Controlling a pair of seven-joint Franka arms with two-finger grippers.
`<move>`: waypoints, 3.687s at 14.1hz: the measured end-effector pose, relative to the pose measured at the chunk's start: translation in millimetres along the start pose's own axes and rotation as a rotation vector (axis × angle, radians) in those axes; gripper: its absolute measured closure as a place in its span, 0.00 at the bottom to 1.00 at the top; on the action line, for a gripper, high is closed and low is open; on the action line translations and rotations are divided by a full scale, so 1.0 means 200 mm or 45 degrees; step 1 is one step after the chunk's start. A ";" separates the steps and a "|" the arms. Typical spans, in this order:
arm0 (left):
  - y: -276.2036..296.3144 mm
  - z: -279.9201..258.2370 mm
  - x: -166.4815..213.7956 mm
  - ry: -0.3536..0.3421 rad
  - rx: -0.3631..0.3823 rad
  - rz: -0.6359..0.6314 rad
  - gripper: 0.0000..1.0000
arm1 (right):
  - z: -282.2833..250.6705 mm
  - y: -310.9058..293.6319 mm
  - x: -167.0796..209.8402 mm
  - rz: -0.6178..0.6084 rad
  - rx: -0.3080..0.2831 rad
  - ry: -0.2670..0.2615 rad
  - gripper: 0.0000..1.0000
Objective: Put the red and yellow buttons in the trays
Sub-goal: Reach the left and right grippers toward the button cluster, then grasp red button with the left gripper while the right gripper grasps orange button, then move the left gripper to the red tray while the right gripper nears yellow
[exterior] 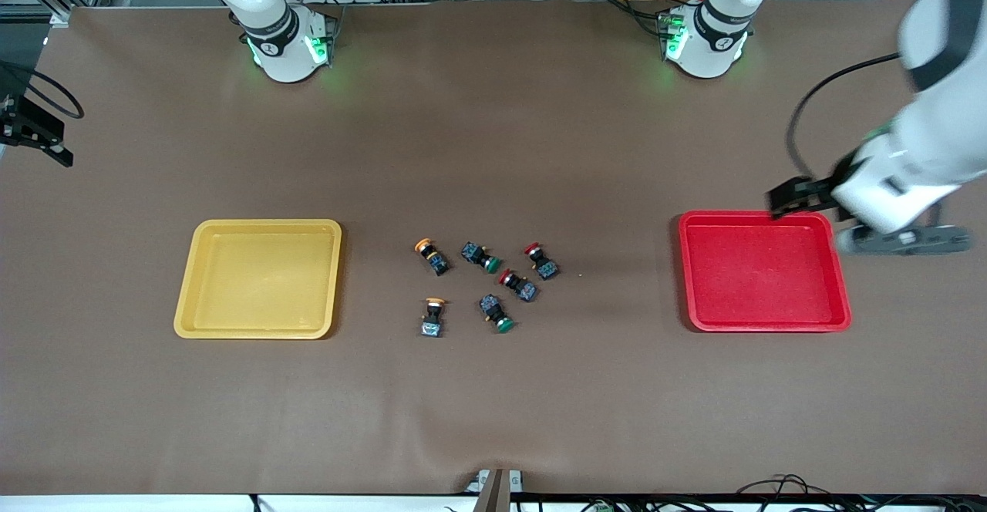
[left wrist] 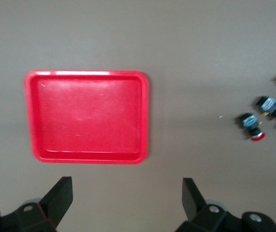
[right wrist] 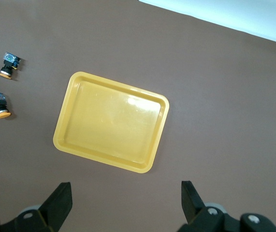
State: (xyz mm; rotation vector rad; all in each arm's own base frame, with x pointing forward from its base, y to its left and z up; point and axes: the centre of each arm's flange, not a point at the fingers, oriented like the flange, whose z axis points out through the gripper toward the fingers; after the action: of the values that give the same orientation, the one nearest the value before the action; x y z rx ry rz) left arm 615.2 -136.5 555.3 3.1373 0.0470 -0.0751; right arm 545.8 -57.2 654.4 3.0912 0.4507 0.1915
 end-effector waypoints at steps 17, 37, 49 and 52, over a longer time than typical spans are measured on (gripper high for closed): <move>1.05 1.11 0.05 -0.121 -0.084 -0.449 0.00 | 1.01 -0.70 0.54 0.074 0.177 -0.198 0.00; 1.42 1.90 -0.19 -0.179 0.070 -0.708 0.07 | 2.29 -2.13 0.47 -0.208 0.128 -0.297 0.00; 1.19 1.31 -0.02 -0.108 0.101 -0.678 0.56 | 2.21 -2.04 0.51 -0.144 0.102 -0.359 0.67; 0.93 0.82 -0.01 -0.139 0.096 -0.596 0.56 | 1.71 -1.74 0.66 -0.049 0.114 -0.388 0.67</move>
State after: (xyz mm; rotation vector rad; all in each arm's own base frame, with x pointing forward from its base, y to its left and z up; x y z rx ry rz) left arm 610.4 -322.3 392.5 3.1140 0.7904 -0.2520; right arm 615.2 315.4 319.8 3.1142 0.5169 -0.3046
